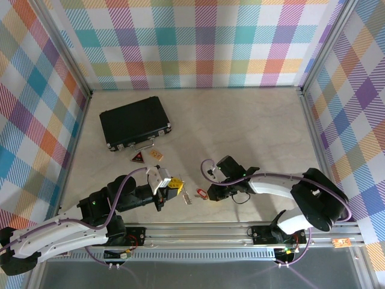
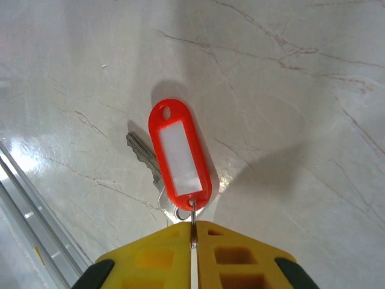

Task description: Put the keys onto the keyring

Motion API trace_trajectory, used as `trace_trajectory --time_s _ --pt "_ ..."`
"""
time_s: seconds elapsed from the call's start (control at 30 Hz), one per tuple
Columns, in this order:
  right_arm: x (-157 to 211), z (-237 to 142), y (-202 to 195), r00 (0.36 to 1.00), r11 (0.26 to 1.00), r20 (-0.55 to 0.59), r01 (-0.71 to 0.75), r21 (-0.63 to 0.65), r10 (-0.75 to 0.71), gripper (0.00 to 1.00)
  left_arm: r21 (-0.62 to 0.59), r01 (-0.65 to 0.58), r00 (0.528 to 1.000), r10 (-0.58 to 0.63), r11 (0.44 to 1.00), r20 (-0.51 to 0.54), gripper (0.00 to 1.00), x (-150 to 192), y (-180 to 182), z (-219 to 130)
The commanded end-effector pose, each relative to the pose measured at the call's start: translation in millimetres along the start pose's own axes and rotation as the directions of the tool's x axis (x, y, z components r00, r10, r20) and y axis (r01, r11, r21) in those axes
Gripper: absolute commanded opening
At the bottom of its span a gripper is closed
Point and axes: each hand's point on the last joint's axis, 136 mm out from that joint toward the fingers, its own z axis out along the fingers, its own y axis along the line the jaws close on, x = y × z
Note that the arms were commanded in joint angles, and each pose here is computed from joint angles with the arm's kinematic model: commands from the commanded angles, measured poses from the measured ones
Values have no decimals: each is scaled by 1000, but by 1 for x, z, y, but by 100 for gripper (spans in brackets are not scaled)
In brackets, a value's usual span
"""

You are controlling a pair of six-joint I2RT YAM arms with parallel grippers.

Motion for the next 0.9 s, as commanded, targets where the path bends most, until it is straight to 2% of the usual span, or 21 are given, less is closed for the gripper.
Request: trace_trajectory --time_s 0.0,0.67,0.8,0.87 --pt "0 -3 5 999 999 12 37 -16 -37 8 14 -1 998 0 1000 70 0 -16 -3 -2" --pt "-2 3 4 999 998 3 52 -20 -52 15 16 1 997 -2 1000 77 0 -19 -4 -3" --pt "-3 3 5 999 998 2 54 -24 -54 14 17 2 997 -3 1000 79 0 -19 -4 -3" --pt "-2 3 5 998 998 0 59 -27 -59 10 22 1 997 -2 1000 78 0 -19 -5 -2"
